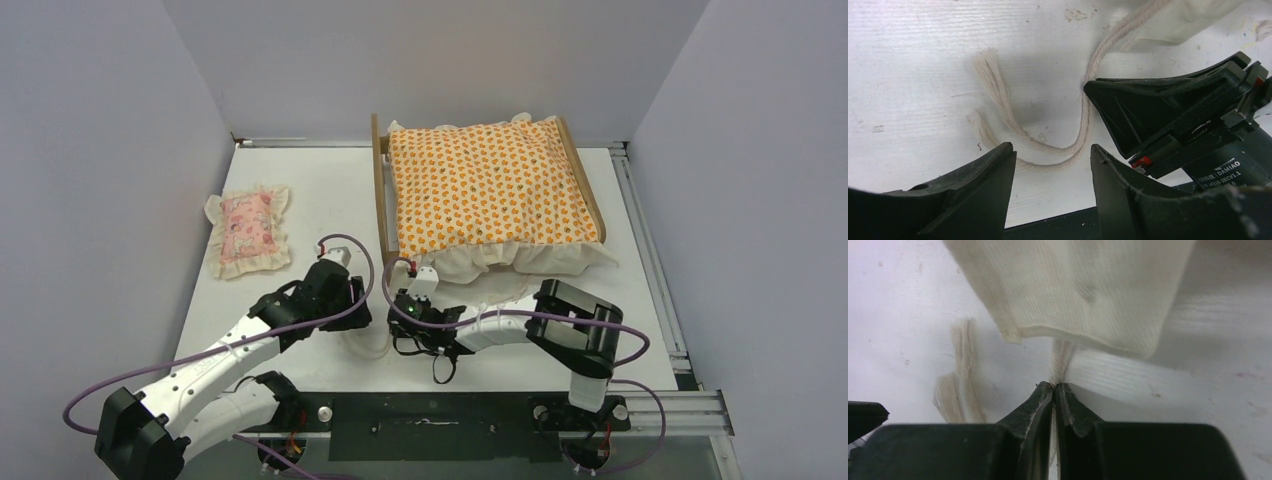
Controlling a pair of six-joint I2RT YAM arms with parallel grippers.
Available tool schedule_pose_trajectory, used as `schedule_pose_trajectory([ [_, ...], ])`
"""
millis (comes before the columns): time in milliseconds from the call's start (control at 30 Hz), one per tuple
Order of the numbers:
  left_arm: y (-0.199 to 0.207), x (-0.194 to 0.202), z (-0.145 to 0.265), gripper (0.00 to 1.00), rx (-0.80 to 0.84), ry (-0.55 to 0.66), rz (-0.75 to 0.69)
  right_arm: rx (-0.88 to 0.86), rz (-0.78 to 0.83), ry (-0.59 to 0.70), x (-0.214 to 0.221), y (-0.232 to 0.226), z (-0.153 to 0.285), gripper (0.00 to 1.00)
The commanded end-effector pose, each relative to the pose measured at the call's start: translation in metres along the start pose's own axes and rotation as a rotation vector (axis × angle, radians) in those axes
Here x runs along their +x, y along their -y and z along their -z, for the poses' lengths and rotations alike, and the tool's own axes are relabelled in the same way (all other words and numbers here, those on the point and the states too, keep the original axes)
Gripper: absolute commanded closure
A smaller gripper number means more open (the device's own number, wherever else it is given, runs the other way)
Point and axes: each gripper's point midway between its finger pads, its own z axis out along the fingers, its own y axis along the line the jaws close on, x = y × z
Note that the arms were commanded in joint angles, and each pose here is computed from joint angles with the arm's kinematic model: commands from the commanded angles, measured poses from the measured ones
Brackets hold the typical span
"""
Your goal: Set up the pet bed
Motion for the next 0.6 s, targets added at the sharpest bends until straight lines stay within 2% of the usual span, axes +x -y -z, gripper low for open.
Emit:
schedule_pose_trajectory([
  [0, 0.023, -0.012, 0.003, 0.45, 0.125, 0.041, -0.045, 0.08, 0.028, -0.021, -0.008, 0.012, 0.025, 0.95],
  [267, 0.057, -0.018, 0.015, 0.47, 0.335, 0.096, -0.1, 0.042, 0.077, -0.034, -0.044, -0.008, 0.07, 0.95],
  [433, 0.08, -0.027, 0.033, 0.48, 0.494, 0.194, -0.121, -0.053, 0.024, -0.031, -0.072, -0.028, 0.086, 0.95],
  [567, 0.088, -0.033, 0.044, 0.47, 0.555, 0.266, -0.13, -0.132, -0.031, -0.045, -0.088, -0.038, 0.093, 0.95],
])
